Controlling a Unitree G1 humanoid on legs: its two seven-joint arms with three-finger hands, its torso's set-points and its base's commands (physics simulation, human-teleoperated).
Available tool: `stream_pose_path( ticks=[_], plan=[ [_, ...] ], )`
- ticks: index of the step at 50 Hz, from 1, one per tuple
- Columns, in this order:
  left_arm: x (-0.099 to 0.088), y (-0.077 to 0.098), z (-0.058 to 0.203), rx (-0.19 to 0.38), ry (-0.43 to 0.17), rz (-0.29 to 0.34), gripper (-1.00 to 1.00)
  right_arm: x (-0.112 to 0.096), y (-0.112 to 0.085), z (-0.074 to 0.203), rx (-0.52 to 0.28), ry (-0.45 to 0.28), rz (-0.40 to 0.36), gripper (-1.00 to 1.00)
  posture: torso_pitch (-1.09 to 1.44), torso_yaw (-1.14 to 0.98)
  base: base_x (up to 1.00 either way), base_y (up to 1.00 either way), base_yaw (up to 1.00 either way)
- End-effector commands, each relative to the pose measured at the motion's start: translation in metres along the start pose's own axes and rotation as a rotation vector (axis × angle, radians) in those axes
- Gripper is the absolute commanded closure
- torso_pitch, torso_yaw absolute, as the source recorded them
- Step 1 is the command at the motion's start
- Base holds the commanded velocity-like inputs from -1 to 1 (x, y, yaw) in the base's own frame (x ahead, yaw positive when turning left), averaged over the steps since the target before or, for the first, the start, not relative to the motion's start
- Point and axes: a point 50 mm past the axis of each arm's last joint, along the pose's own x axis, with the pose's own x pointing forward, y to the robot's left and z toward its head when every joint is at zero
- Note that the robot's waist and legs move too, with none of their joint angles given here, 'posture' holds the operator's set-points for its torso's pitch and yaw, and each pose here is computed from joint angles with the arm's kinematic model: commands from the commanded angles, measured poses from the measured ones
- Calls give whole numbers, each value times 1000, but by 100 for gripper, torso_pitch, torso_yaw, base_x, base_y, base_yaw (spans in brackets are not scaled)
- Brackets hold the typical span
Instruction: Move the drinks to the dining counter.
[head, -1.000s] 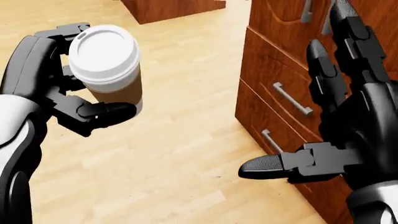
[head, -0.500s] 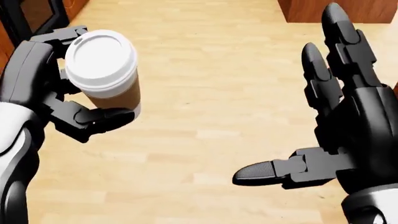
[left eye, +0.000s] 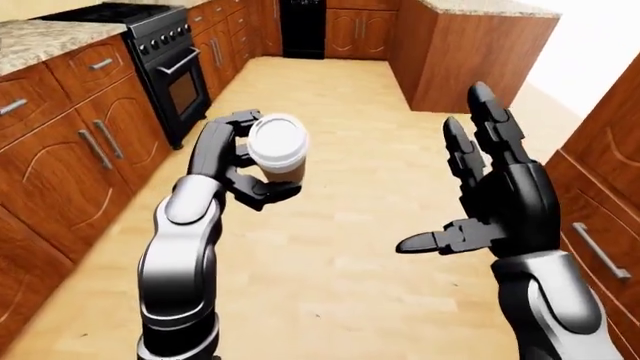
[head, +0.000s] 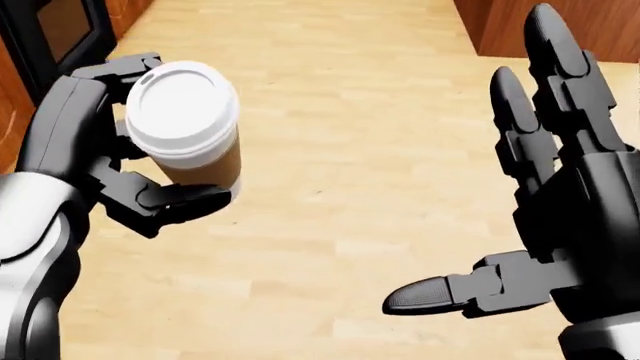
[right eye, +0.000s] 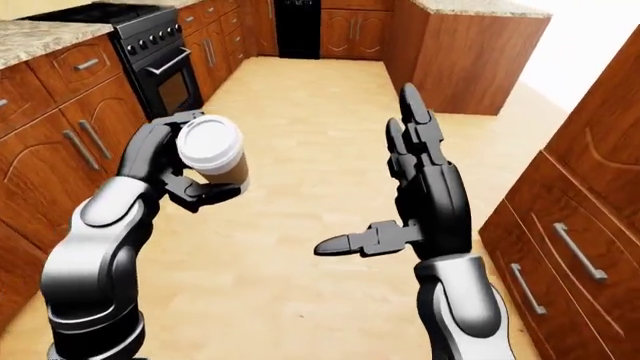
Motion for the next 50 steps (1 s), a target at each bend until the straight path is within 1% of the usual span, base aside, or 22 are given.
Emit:
stream_pose_path(
  ticks=[1, 7, 15, 26, 37, 50],
  plan=[
    [-3, -2, 19, 10, -102, -9, 100, -1, -3, 9, -7, -51, -24, -100, 0, 0, 100, 0, 0],
    [-4, -2, 24, 15, -109, -12, 100, -1, -7, 14, 11, -56, -48, -100, 0, 0, 100, 0, 0],
    [-8, -4, 24, 17, -113, -19, 100, -3, -11, 17, 0, -59, -73, -100, 0, 0, 100, 0, 0],
    [-5, -6, 22, 12, -112, -24, 100, -1, -17, 17, -3, -76, -109, -100, 0, 0, 100, 0, 0],
    [-5, -11, 22, 5, -113, -34, 100, -2, -18, 17, 3, -86, -114, -100, 0, 0, 100, 0, 0],
    [-5, -11, 19, 11, -110, -37, 100, -3, -18, 18, -6, -89, -118, -100, 0, 0, 100, 0, 0]
  ],
)
